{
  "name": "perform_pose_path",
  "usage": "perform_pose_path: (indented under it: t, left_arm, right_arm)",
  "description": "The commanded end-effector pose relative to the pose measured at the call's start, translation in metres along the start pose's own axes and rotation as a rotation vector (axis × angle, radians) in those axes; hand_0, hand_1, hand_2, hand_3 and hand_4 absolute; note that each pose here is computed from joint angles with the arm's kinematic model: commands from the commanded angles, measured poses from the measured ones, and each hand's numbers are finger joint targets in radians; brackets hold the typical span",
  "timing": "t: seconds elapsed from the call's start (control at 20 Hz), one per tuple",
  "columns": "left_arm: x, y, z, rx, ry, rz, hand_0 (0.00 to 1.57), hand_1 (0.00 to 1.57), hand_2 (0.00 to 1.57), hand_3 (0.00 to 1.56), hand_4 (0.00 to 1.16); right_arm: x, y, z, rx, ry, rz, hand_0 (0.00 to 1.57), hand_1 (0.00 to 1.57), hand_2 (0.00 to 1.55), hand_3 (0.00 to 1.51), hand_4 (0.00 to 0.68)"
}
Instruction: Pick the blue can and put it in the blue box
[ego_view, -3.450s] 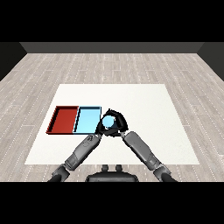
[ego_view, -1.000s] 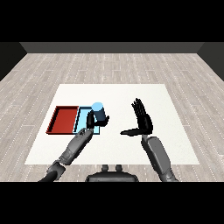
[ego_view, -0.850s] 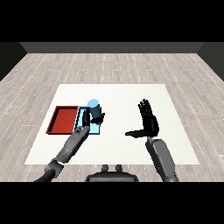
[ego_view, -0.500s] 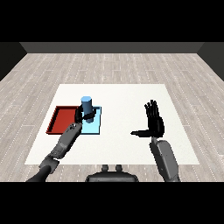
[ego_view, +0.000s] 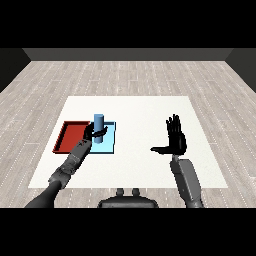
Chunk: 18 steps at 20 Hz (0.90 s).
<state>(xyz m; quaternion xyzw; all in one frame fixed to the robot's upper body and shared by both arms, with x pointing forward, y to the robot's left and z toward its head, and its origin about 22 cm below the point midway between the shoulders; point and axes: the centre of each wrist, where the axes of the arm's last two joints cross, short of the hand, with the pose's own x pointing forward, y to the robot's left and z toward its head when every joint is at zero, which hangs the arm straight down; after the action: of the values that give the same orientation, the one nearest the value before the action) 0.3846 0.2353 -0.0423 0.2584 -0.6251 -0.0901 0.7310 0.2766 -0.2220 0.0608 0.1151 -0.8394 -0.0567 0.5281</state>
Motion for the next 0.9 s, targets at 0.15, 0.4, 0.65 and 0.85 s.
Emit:
perform_pose_path:
  t: [0.15, 0.4, 0.65, 0.85]
  left_arm:
    - [-0.02, -0.017, 0.0101, 0.022, 0.157, -0.012, 1.25, 1.25, 1.22, 1.19, 0.94]
    - [-0.033, -0.03, 0.0238, 0.052, 0.27, 0.073, 1.09, 1.09, 1.09, 0.96, 0.51]
    - [-0.043, 0.0, 0.0151, 0.008, 0.298, -0.111, 0.0, 0.0, 0.0, 0.0, 0.0]
    - [-0.044, -0.013, 0.0216, 0.139, 0.266, -0.066, 0.0, 0.0, 0.0, 0.0, 0.0]
  right_arm:
    - [-0.012, -0.015, -0.001, -0.058, 0.028, 0.03, 0.0, 0.0, 0.0, 0.0, 0.0]
    - [0.001, -0.026, 0.008, -0.044, 0.01, -0.021, 0.0, 0.0, 0.0, 0.0, 0.0]
    - [-0.002, -0.014, -0.003, -0.016, -0.019, -0.04, 0.0, 0.0, 0.0, 0.0, 0.0]
    - [0.011, -0.012, -0.006, 0.003, -0.01, 0.006, 0.0, 0.0, 0.0, 0.0, 0.0]
